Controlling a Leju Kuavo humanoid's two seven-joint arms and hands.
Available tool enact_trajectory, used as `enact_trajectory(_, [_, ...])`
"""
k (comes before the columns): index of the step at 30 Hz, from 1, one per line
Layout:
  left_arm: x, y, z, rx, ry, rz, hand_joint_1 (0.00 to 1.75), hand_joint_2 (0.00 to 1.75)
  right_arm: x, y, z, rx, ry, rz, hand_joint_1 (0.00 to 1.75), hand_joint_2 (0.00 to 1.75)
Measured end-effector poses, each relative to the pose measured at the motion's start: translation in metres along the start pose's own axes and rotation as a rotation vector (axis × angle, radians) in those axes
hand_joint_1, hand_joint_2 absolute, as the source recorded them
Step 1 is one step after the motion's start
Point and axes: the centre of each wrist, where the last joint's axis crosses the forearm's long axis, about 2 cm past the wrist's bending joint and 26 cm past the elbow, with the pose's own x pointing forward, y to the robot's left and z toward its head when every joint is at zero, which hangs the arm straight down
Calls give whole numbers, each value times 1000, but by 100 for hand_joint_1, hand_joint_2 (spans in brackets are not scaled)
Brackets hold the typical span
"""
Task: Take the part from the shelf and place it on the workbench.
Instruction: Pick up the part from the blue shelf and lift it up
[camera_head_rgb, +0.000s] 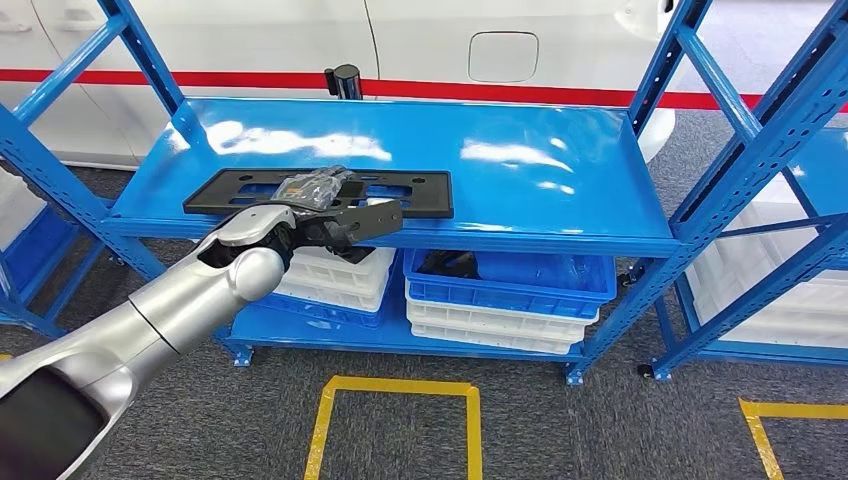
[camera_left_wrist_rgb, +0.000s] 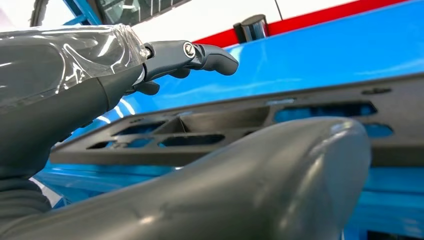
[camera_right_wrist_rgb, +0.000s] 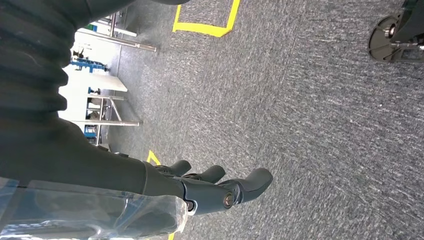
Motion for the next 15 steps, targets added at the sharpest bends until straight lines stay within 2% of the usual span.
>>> enact_trajectory(15, [-3, -13, -5, -31, 86, -30, 0, 0, -1, -1, -1, -4, 0, 5, 0, 175])
